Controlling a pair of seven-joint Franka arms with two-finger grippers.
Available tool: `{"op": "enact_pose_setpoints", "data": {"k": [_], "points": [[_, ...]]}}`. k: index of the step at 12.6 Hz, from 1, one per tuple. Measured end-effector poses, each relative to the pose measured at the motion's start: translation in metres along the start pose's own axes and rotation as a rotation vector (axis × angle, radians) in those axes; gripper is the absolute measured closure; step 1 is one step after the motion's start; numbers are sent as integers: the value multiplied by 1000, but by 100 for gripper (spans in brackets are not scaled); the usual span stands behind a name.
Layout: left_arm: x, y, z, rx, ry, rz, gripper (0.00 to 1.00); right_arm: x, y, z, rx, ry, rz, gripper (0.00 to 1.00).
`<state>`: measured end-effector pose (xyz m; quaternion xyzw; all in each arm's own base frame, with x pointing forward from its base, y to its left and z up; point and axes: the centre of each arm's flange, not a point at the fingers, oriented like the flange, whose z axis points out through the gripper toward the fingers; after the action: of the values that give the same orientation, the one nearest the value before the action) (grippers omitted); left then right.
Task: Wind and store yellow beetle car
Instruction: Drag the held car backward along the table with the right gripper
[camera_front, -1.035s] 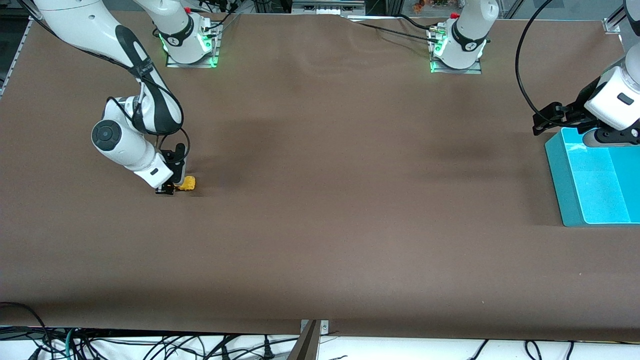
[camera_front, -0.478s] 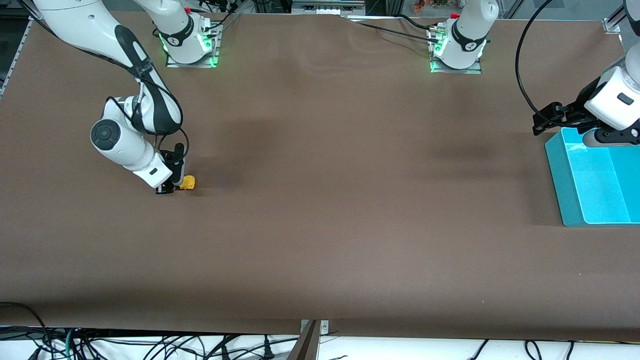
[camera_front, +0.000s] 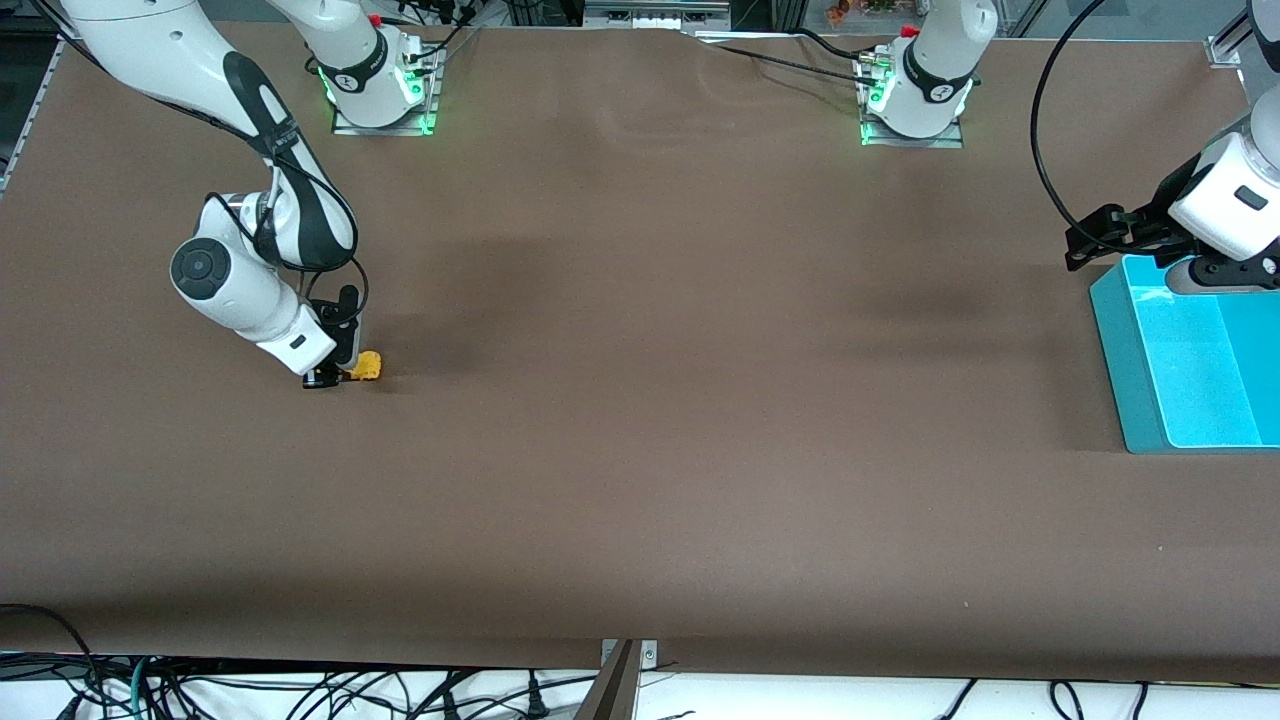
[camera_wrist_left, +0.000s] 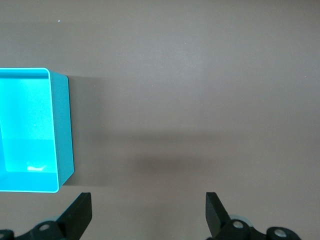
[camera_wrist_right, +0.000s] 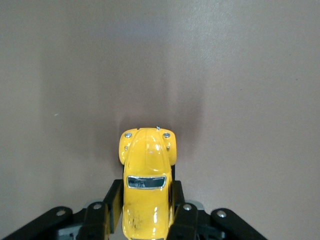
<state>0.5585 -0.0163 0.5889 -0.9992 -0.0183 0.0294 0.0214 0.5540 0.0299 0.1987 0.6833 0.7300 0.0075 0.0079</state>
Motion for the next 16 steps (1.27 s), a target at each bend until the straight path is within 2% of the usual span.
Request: {"op": "enact_pose_setpoints", "data": {"k": [11, 16], "points": [[0, 0, 0, 0, 0, 0, 0, -62, -4, 0, -26, -14, -68, 57], [0, 0, 0, 0, 0, 0, 0, -105, -9, -1, -43, -25, -81, 57]]}}
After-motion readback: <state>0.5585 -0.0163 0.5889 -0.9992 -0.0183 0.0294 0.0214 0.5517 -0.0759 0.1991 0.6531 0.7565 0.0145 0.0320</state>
